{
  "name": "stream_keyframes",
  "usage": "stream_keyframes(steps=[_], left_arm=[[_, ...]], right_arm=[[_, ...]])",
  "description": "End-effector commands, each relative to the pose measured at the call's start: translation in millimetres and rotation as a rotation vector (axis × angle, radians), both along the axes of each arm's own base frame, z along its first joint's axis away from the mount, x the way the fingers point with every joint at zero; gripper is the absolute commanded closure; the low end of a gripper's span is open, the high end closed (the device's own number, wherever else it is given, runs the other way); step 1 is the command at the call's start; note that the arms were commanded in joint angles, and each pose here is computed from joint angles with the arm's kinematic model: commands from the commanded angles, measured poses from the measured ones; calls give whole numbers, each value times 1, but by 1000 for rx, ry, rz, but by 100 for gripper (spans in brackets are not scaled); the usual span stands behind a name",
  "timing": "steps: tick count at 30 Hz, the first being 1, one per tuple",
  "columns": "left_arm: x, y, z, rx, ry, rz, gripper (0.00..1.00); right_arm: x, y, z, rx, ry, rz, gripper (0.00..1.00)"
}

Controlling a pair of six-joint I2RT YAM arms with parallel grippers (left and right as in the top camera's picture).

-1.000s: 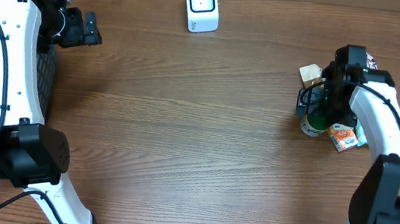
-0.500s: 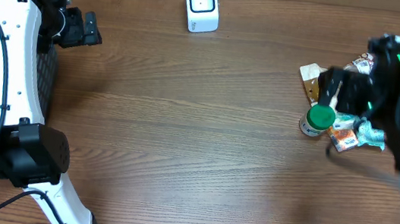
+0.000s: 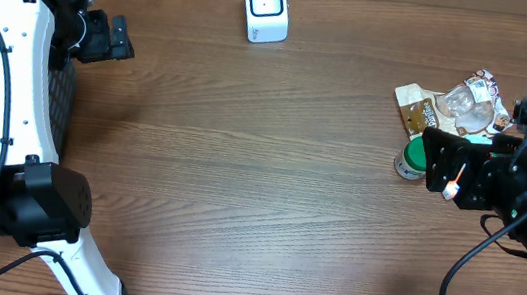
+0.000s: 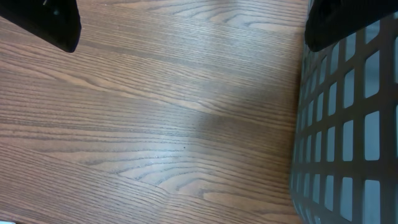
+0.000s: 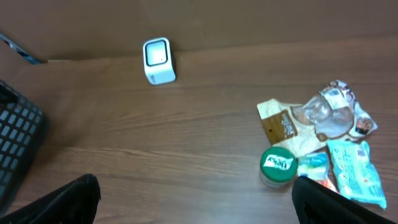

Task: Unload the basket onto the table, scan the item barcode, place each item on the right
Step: 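Open the right gripper, release the jar and withdraw downward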

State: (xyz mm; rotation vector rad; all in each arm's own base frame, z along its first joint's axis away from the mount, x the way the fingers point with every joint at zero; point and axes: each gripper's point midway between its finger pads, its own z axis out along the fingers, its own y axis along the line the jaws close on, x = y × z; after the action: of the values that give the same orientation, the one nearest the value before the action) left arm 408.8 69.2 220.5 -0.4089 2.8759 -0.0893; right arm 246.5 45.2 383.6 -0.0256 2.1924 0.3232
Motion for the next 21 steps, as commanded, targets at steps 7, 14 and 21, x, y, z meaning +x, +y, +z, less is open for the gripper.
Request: stream_keyframes(steps=[7, 14, 21], left_arm=[[-3, 2, 11, 16, -30, -20, 0], [-3, 2, 11, 16, -30, -20, 0], [-3, 2, 11, 16, -30, -20, 0]], right_arm=[[6, -13, 5, -37, -38, -61, 0], [12, -20, -7, -56, -297, -78, 0], [4, -20, -57, -46, -537, -85, 0]])
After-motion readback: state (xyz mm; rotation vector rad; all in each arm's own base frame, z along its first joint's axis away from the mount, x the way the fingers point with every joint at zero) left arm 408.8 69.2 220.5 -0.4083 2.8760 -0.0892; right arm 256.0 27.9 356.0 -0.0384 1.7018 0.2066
